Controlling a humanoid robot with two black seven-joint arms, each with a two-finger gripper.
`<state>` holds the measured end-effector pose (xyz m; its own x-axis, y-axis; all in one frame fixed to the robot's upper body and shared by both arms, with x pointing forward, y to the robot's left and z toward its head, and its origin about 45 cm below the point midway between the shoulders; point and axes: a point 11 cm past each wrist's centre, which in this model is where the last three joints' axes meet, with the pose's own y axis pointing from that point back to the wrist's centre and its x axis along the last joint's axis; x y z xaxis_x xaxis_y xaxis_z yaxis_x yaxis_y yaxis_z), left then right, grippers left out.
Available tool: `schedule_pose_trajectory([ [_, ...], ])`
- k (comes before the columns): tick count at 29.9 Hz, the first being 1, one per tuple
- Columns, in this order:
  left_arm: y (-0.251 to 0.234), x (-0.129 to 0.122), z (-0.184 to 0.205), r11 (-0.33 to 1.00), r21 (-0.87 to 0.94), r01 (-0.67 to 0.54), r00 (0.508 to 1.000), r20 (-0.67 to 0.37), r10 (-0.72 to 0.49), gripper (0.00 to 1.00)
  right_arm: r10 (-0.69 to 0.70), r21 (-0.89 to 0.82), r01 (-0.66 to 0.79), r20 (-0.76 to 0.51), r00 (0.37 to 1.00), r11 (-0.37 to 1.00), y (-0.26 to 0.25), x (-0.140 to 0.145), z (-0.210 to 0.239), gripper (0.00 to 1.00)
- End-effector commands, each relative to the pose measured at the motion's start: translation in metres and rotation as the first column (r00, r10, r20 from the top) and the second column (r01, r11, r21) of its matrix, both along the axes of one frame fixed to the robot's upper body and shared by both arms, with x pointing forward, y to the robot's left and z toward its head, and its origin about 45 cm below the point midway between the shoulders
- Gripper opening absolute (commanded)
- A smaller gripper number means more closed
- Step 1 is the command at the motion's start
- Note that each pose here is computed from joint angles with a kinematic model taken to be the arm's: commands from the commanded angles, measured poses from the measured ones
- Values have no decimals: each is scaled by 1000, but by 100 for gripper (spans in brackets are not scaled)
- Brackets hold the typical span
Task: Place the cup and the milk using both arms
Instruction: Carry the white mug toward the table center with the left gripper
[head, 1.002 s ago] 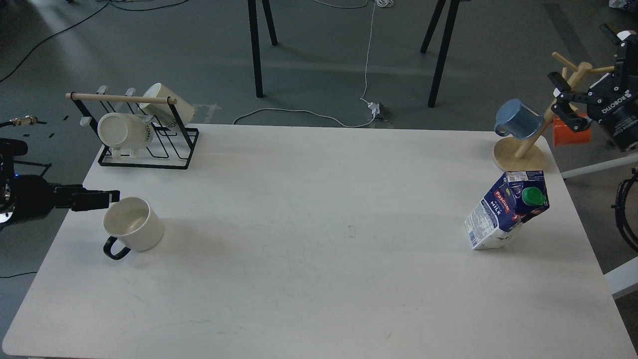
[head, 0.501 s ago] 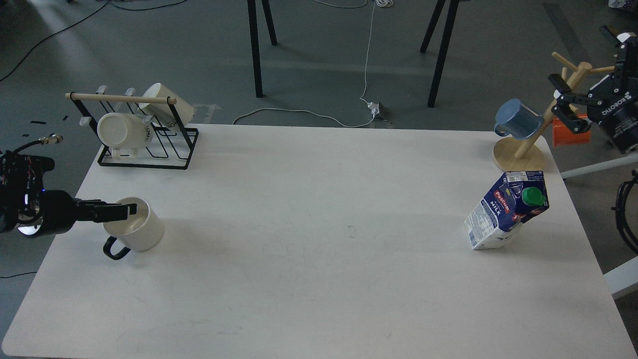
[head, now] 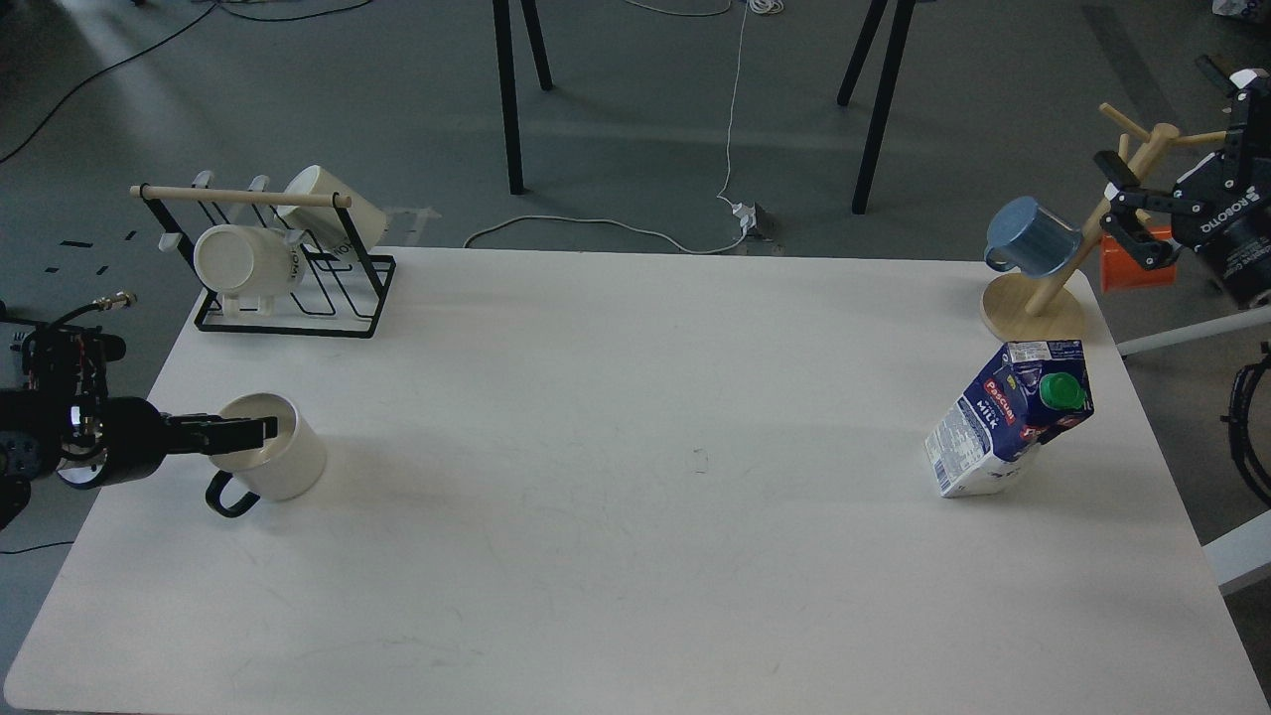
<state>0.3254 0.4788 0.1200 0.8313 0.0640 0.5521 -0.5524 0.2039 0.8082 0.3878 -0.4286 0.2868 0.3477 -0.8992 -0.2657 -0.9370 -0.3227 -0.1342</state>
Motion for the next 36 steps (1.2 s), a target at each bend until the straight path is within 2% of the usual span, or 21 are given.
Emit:
schedule_pose_trajectory([
  [1,1,0,-3,1000,6,-6,1000,9,6,80,-2,-1,2,-5,1000,1000,-1,-1,-2,99],
  [5,0,-6,-10,999,27,18,1000,-19,-18,58,-3,-1,3,-6,1000,1000,-1,-1,-2,99],
  [9,-2,-13,-19,996,60,65,997,-37,-63,18,-3,-1,3,-8,1000,1000,-1,-2,-3,99],
  [11,-3,-10,-18,995,67,76,997,-8,-76,2,-3,-1,3,-9,1000,1000,-1,-2,-4,99],
  [16,-6,3,-9,989,99,106,981,151,-120,0,-4,-1,4,-16,1000,1000,-2,-3,-7,99],
  [21,-7,7,-4,989,100,111,976,176,-128,0,-6,1,6,-23,1000,1000,-2,-5,-9,99],
  [26,-16,22,8,987,97,127,966,213,-145,0,-7,0,7,-23,1000,1000,-3,-5,-10,99],
  [30,-71,42,28,966,24,257,927,275,-253,0,-27,-4,27,-27,999,1000,-9,-4,-12,99],
  [33,-113,48,41,934,-26,357,895,297,-334,0,-53,-11,53,-29,998,999,-16,-3,-14,99],
  [36,-184,55,46,872,-119,476,858,279,-430,0,-68,6,68,-31,997,998,-15,1,-20,99],
])
